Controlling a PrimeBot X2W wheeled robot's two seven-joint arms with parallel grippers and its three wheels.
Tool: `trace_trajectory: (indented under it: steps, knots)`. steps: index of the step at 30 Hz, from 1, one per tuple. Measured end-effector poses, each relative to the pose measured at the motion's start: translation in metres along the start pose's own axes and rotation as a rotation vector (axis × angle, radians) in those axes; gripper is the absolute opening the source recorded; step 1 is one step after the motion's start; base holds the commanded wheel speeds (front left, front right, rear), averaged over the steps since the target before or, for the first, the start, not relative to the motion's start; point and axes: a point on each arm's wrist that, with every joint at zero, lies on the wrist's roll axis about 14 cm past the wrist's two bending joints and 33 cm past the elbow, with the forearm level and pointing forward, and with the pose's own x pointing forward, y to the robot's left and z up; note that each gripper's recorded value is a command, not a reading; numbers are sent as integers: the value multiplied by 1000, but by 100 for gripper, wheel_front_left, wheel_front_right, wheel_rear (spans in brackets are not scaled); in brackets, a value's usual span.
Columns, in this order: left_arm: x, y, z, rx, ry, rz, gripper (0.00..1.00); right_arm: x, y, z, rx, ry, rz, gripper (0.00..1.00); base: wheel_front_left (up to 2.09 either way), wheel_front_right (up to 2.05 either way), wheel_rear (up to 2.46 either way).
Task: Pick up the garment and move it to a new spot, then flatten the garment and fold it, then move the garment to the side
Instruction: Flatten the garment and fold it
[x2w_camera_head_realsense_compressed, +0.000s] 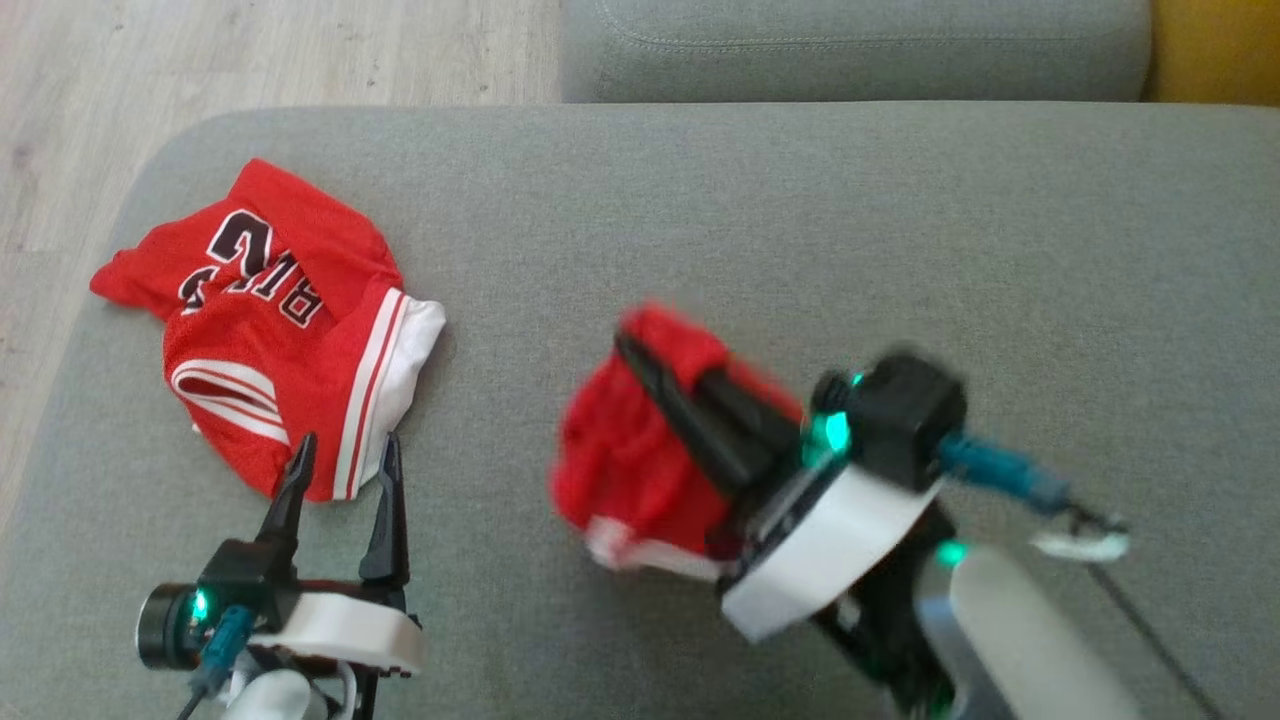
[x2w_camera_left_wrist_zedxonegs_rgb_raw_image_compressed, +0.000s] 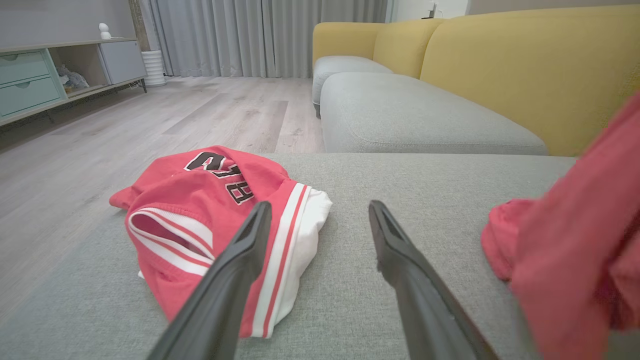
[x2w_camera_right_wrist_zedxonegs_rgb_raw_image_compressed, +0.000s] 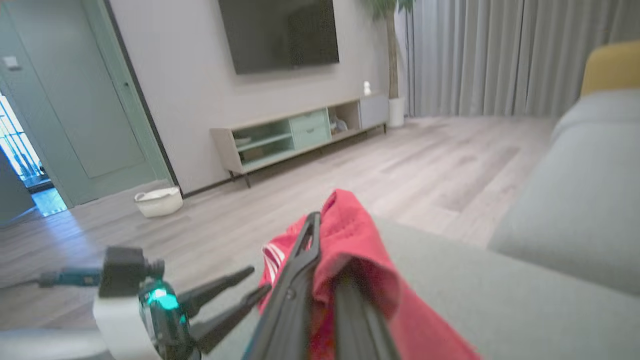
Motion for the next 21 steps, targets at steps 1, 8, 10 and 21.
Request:
trace_trajectory:
  steps: [1, 8, 10, 21]
  knots:
    - [0, -1, 0, -1, -1, -2, 100, 3, 0, 16, -25, -52, 11, 0, 0, 0, 0]
    - [2, -6, 0, -3, -3, -15, 100, -14, -88, 53, -75, -158, -245, 0, 0, 0, 0]
    - [3, -7, -3, -7, 4, -18, 100, -32, -126, 30, -36, -90, -374, 0, 0, 0, 0]
    - [21, -19, -6, -12, 16, -61, 100, -173, -229, -123, 262, 240, -898, 0, 0, 0, 0]
